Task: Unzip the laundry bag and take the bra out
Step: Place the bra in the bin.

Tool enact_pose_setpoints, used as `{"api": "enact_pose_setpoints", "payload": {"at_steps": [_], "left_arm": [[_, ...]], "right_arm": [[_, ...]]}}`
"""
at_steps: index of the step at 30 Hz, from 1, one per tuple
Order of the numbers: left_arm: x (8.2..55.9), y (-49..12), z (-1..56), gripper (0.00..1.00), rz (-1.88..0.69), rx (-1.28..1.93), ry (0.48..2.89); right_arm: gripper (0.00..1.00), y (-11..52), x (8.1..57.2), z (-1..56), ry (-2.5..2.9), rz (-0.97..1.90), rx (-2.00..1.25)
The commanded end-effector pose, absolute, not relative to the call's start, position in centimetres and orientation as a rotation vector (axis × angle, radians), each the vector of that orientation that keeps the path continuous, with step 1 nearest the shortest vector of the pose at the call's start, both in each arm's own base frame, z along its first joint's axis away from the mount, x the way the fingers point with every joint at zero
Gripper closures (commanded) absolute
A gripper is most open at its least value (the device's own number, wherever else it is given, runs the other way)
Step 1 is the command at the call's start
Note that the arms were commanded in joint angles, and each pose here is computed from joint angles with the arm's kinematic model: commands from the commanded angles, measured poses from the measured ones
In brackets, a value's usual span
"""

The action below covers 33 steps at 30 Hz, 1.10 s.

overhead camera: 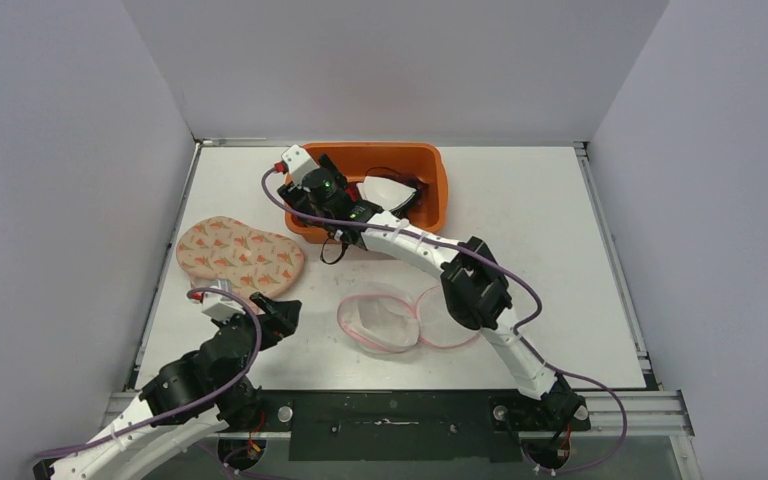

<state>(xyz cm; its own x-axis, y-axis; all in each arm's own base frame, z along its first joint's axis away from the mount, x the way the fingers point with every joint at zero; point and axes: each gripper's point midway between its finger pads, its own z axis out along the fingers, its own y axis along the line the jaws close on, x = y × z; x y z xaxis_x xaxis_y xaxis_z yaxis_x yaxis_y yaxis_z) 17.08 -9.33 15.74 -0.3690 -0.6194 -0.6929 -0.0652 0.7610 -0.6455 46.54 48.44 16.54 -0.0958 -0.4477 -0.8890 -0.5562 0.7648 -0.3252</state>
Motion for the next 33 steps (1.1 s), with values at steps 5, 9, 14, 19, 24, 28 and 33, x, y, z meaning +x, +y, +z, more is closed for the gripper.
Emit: {"api": "enact_pose_setpoints", "payload": {"at_steps": [5,9,14,19,24,28,33], "left_arm": [[17.7,-9.6,16.9,0.21,-0.636,-0.516,1.851],[18.1,-10.4,17.2,0.21,-0.64,-0.493,1.852],[18.3,-11.9,17.5,0.21,-0.655,-0.421,1.875],[18.4,-13.2,17.3,0.21,-0.653,-0.358,1.918],[18.6,-13.4,17.1,0.21,-0.644,-0.354,1.929],[18.6,-13.4,17.0,0.21,-0.651,-0.357,1.923],[18.6,-13.3,16.8,0.21,-0.646,-0.359,1.924]], "right_arm": [[0.26,48.1,44.3,29.8,1.594,0.463,-0.663],[0.47,47.9,45.3,30.3,1.664,0.726,-0.616],[0.8,47.6,47.0,28.3,1.761,1.019,-0.55],[0.85,47.3,48.6,24.5,1.847,1.052,-0.524],[0.84,47.4,49.3,20.1,1.932,1.011,-0.529],[0.84,47.1,49.8,17.3,1.982,0.965,-0.523],[0.84,46.8,50.1,14.9,2.026,0.914,-0.522]]}}
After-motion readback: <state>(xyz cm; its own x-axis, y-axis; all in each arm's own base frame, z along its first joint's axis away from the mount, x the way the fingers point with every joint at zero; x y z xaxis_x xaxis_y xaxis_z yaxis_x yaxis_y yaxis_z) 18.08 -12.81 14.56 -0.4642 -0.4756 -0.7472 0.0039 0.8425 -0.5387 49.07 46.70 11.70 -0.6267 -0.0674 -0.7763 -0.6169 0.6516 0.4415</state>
